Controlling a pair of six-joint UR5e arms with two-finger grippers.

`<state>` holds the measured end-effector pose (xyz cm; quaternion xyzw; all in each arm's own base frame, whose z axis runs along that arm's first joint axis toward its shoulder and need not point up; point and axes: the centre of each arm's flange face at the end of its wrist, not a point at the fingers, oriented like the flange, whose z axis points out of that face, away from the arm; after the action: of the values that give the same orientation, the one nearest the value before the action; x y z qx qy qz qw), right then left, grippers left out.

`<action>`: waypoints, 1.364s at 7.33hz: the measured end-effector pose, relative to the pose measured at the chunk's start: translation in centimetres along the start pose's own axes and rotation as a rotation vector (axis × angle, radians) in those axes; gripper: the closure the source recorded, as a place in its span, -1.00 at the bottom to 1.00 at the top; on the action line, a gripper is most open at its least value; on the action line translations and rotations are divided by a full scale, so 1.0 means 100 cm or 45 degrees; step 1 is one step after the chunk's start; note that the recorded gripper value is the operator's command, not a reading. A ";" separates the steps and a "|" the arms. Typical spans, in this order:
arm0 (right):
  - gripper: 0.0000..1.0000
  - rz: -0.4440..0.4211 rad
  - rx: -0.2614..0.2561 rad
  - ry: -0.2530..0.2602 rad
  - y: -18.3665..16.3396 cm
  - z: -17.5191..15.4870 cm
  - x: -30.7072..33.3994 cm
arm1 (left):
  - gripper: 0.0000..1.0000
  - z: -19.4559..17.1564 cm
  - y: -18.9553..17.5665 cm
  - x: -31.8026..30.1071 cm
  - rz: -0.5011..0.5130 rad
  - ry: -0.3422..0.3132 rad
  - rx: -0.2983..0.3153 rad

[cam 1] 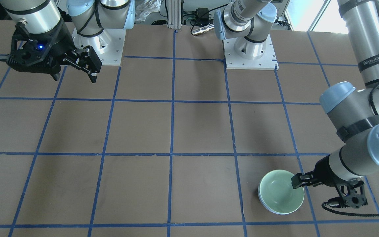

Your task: Stack green bowl on blue bowl

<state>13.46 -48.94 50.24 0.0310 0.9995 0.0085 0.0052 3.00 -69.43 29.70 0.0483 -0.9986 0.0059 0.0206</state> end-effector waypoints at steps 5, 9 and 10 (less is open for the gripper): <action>-1.00 0.001 0.000 0.000 0.000 0.000 0.000 | -1.00 -0.164 0.108 0.120 0.147 -0.010 0.088; -1.00 0.000 0.001 0.000 0.000 0.000 0.000 | -1.00 -0.200 0.197 0.136 0.175 -0.029 0.101; -1.00 0.001 0.001 0.000 0.000 -0.001 0.000 | -1.00 -0.199 0.204 0.135 0.174 -0.047 0.100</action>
<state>13.46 -48.95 50.29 0.0313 0.9995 0.0081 0.0052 -11.55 -50.16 49.89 -0.0193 -0.9988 0.0456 -0.0001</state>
